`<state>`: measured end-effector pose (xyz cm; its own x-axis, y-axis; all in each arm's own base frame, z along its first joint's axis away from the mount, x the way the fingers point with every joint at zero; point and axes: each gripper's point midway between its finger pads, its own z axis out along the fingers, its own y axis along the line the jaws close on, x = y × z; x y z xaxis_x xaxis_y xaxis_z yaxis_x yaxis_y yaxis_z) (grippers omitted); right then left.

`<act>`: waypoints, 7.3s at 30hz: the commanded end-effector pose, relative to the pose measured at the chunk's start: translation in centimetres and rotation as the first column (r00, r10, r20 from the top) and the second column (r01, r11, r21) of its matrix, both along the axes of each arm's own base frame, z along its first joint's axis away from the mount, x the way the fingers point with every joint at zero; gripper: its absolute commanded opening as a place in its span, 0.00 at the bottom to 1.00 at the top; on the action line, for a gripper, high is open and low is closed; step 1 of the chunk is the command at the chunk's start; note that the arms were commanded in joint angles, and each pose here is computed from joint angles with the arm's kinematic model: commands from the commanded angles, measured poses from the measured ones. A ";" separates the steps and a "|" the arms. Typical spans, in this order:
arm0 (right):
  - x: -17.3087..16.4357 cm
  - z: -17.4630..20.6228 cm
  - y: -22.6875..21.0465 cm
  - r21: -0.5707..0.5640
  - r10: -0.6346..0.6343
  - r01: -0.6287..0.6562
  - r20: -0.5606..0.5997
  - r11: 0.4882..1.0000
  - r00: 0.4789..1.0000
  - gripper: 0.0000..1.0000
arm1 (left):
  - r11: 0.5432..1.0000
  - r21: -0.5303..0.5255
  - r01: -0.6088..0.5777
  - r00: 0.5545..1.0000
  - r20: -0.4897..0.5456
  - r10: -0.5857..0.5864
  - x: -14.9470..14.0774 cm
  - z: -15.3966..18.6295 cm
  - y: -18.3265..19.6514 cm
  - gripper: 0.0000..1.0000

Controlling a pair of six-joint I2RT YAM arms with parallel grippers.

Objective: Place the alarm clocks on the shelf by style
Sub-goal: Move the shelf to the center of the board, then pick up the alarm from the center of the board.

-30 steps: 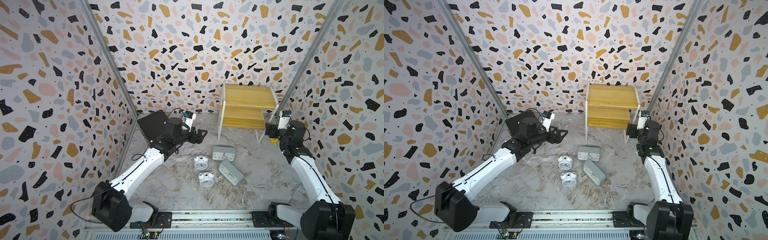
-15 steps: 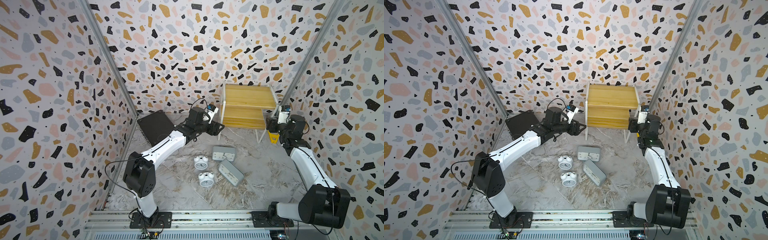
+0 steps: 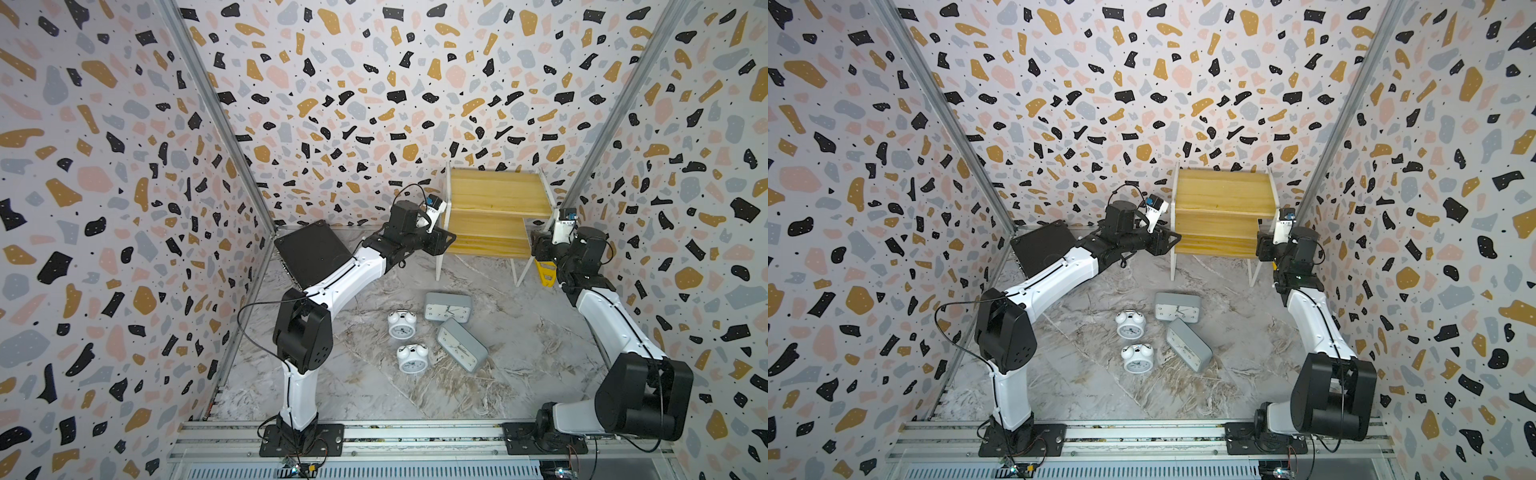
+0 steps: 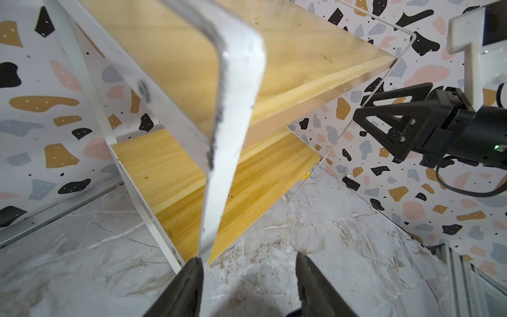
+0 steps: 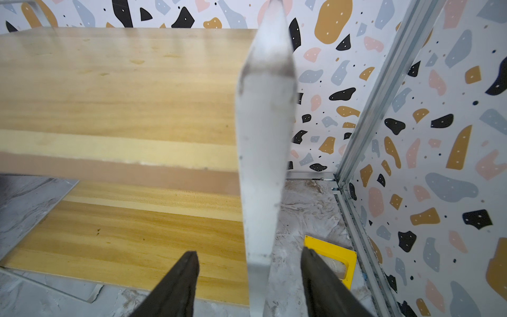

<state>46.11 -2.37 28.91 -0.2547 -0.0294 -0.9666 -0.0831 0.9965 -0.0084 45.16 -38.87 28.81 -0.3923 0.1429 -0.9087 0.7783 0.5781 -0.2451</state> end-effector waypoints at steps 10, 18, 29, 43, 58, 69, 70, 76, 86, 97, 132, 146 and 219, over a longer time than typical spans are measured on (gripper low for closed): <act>1.2 2.7 1.7 -0.014 0.121 -0.120 0.070 0.993 0.990 0.34 | 1.000 0.009 -0.021 0.999 0.037 0.020 1.8 0.2 -1.0 0.23; 0.1 2.0 2.7 0.019 0.170 -0.171 0.045 0.985 0.984 0.29 | 0.996 0.048 -0.079 0.994 0.074 0.075 1.9 0.3 0.5 0.13; -2.2 2.5 5.3 0.138 0.233 -0.237 0.046 0.962 0.971 0.21 | 0.992 0.015 -0.127 0.991 0.040 0.126 1.1 0.4 6.2 0.10; -3.1 1.0 12.4 0.132 0.333 -0.328 -0.021 0.935 0.943 0.19 | 0.964 0.062 -0.257 0.966 -0.019 0.259 -0.5 -1.6 16.3 0.11; -4.7 -1.4 17.4 0.112 0.387 -0.375 -0.117 0.920 0.915 0.20 | 0.928 0.143 -0.345 0.935 -0.033 0.353 -3.7 -3.0 21.0 0.13; -5.3 -1.1 16.6 0.090 0.346 -0.338 -0.112 0.937 0.931 0.32 | 0.925 0.157 -0.346 0.932 -0.053 0.358 -3.7 -3.1 21.0 0.19; -5.3 -1.0 16.5 0.084 0.339 -0.331 -0.111 0.940 0.934 0.36 | 0.926 0.157 -0.343 0.933 -0.056 0.355 -3.8 -3.0 21.0 0.21; -5.7 0.0 15.4 0.036 0.298 -0.296 -0.095 0.954 0.950 0.59 | 0.919 0.157 -0.363 0.926 -0.047 0.374 -4.4 -2.2 21.6 0.60; -10.3 -1.3 14.6 -0.009 0.330 -0.336 -0.163 0.942 0.930 0.76 | 0.918 0.124 -0.377 0.924 -0.013 0.382 -7.8 0.2 22.7 0.78; -16.9 -6.6 15.4 0.067 0.459 -0.459 -0.271 0.886 0.846 0.77 | 0.971 0.148 -0.188 0.980 -0.039 0.195 -14.5 -1.1 21.9 0.78; -24.2 -17.5 21.2 0.120 0.534 -0.600 -0.615 0.791 0.580 0.79 | 0.974 0.218 -0.058 0.995 -0.064 0.074 -18.8 -5.3 22.0 0.80; -23.6 -15.5 20.9 0.053 0.503 -0.599 -0.604 0.799 0.618 0.40 | 0.978 0.207 -0.024 0.998 -0.057 0.037 -19.1 -5.0 21.6 0.80; -20.9 7.4 25.5 0.201 0.908 -0.892 0.019 0.406 0.418 0.77 | 0.932 0.029 0.361 0.911 0.203 -0.359 -19.7 9.2 12.2 0.00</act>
<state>24.89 23.33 32.28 -0.2901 -0.3031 -0.9077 -0.9178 0.3566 0.1743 24.83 -27.07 33.59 -0.1762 0.3608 -0.9159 0.9726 0.2069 -0.1056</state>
